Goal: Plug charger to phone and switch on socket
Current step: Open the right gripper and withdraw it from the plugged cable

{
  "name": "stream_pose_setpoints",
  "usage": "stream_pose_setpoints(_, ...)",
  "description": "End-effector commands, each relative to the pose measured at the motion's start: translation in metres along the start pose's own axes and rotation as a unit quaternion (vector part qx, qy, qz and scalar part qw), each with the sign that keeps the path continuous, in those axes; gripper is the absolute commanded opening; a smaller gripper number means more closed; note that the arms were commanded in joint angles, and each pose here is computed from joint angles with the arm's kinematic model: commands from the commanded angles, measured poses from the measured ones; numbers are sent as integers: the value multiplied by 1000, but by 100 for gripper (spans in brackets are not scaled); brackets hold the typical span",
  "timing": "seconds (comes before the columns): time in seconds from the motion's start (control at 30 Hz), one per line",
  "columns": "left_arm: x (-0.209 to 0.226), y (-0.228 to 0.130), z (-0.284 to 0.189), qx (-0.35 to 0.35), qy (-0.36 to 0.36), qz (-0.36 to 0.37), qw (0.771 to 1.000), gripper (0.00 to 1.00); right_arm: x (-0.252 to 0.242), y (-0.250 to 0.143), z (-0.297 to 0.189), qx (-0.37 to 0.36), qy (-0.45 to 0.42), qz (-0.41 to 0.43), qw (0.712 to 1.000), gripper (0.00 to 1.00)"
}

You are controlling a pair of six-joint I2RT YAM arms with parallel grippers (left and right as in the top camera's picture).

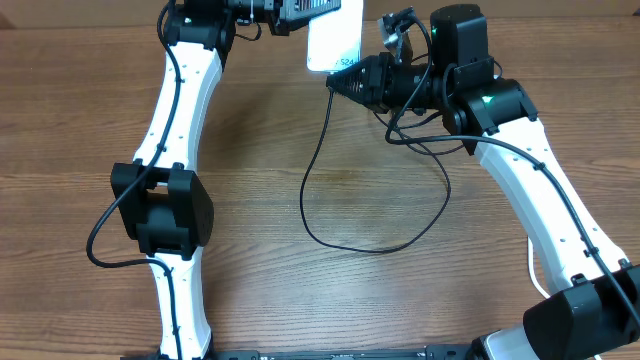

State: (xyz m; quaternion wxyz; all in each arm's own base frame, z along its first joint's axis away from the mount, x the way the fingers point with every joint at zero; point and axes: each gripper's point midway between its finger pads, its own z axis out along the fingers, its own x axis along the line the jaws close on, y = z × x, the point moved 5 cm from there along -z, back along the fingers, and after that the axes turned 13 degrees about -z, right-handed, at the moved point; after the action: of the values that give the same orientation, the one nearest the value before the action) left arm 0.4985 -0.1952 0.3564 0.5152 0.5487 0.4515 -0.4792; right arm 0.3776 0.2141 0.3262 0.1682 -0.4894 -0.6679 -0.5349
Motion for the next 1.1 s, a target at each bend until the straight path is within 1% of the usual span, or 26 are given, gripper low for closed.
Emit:
stream_pose_setpoints(0.0, -17, -4, 3, 1, -2, 8, 1000, 4, 9, 6, -2, -7, 5, -7, 1000, 15)
stream_pose_setpoints(0.13, -17, -4, 3, 1, -2, 7, 1000, 4, 10, 4, -2, -2, 10, -6, 1000, 15)
stream_pose_setpoints(0.27, -17, -4, 3, 1, -2, 7, 1000, 4, 10, 4, -2, -2, 10, -6, 1000, 11)
stream_pose_setpoints(0.37, -17, -4, 3, 2, -2, 5, 1000, 4, 10, 6, -2, -5, 11, -9, 1000, 10)
stream_pose_setpoints(0.47, -17, -5, 3, 4, -2, 3, 1000, 4, 11, 6, -2, -7, 12, -11, 1000, 4)
stream_pose_setpoints(1.07, -19, -13, 3, 39, -10, -3, 999, 4, 8, 16, -3, -34, -6, -30, 999, 4)
